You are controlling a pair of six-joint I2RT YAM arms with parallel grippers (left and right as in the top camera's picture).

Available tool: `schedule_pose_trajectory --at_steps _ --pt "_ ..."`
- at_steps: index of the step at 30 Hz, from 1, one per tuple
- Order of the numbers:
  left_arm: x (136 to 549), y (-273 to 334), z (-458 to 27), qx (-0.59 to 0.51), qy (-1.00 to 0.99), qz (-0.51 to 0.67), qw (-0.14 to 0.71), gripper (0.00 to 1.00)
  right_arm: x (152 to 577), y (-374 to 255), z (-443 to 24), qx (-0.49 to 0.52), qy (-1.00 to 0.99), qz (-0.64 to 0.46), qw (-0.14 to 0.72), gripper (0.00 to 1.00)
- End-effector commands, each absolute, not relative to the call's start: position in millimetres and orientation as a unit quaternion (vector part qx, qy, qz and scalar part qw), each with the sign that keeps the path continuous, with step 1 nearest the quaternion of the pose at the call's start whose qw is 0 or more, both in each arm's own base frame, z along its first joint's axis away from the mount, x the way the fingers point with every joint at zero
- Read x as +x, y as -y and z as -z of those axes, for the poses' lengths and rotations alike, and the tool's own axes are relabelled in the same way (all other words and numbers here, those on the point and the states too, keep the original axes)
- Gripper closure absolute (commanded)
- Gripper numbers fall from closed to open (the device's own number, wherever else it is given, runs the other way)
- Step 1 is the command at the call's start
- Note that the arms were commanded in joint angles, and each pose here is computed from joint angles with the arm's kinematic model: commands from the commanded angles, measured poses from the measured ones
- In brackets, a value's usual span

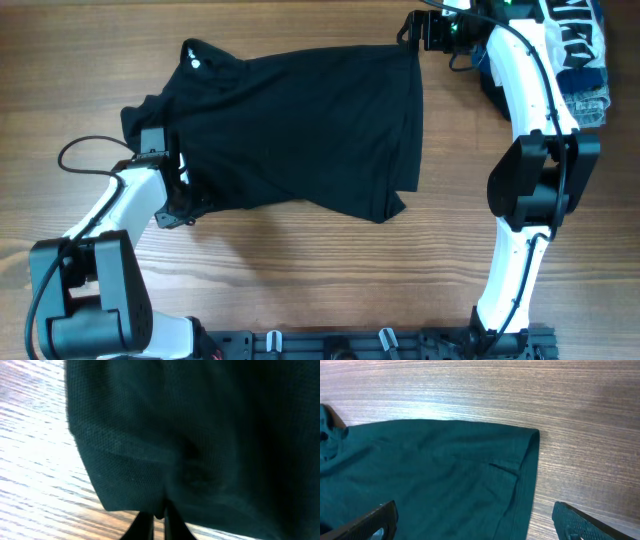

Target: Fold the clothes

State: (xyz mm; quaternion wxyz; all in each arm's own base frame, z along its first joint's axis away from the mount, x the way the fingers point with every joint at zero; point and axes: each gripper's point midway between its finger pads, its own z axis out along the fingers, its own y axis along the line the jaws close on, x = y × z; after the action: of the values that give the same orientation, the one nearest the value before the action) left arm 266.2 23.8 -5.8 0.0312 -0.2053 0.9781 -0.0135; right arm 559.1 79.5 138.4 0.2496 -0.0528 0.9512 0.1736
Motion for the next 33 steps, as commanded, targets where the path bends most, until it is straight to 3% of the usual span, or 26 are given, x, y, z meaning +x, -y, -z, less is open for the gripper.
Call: schedule_pose_trajectory --at_steps 1,16,26,33 --pt "247.9 -27.3 16.6 -0.233 -0.972 -0.004 0.002 0.96 557.6 -79.4 -142.2 -0.061 -0.952 -0.166 0.251 0.00" --pt "263.9 -13.2 -124.2 -0.274 -0.951 0.064 0.129 0.96 549.5 -79.2 -137.7 -0.058 -0.957 -0.167 0.232 0.01" --pt "237.8 24.4 -137.6 -0.252 -0.957 0.090 0.110 0.96 539.3 -79.8 -133.0 -0.055 -0.962 -0.169 0.209 0.00" --pt "283.4 -2.1 -139.0 -0.248 -0.947 0.006 0.203 0.96 538.6 -83.4 -134.2 -0.058 -0.960 -0.180 0.208 0.00"
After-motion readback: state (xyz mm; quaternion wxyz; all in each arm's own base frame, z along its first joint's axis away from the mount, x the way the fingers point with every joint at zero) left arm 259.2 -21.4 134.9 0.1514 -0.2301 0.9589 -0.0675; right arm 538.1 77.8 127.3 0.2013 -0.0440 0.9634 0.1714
